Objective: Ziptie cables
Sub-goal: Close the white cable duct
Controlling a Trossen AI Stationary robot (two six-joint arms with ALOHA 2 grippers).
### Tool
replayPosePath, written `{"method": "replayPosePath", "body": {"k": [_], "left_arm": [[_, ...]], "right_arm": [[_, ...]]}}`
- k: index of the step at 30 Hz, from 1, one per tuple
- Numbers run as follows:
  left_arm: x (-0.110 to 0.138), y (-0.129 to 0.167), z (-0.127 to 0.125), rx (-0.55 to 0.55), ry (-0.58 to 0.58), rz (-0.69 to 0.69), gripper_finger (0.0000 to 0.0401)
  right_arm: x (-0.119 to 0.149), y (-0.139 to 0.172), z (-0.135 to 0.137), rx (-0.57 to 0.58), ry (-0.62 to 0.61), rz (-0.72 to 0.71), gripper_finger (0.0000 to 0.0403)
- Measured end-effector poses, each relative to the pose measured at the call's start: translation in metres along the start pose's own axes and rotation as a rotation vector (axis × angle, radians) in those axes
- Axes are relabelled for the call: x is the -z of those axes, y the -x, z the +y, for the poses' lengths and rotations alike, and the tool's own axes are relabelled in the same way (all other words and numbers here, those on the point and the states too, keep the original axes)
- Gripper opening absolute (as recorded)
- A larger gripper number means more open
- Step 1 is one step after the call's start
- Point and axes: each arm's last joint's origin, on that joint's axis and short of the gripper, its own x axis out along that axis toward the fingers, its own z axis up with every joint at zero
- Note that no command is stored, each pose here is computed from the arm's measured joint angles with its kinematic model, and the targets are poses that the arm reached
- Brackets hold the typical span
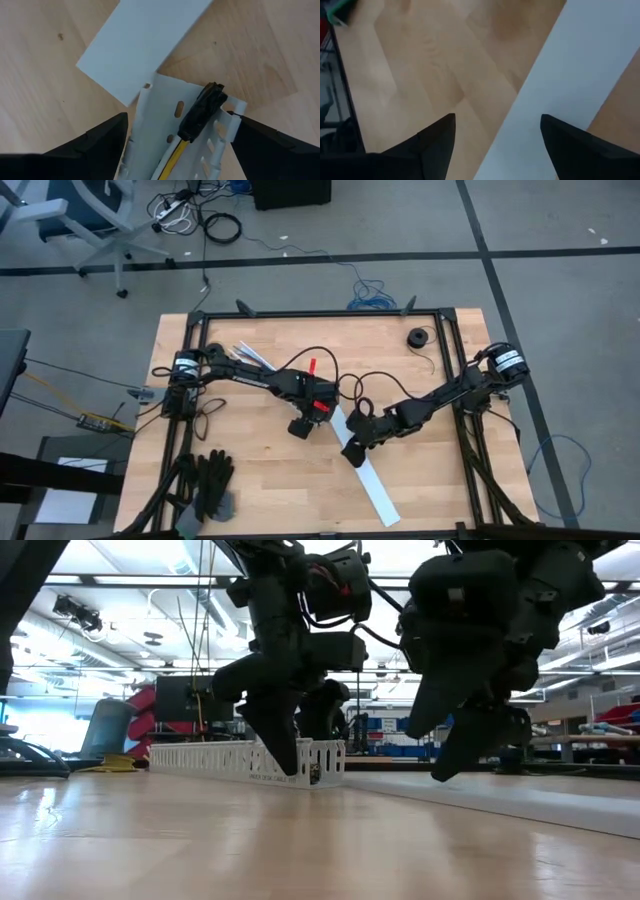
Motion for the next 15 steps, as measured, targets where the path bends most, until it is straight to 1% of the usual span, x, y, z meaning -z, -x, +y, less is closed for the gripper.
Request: {"method": "replayPosePath", "body": {"k": [2, 8, 15], "left_arm": [[0.0000, 0.0000, 0.0000, 0.000, 0.008, 0.000, 0.0312], [-0.0004, 0.0000, 0.0002, -0.002, 0.008, -0.004, 0.0312], [-0.0008, 0.0000, 0.0005, -0.004, 0.008, -0.008, 0.0312]], "right_arm": [[0.0004, 0.0006, -0.0007, 0.003, -0.006, 0.014, 0.0270], [0.0020, 0.0022, -0.0034, 0.040, -0.094, 0.037, 0.0261], [0.0045, 0.0036, -0.0024, 0.043, -0.150, 0.050, 0.0241]]}}
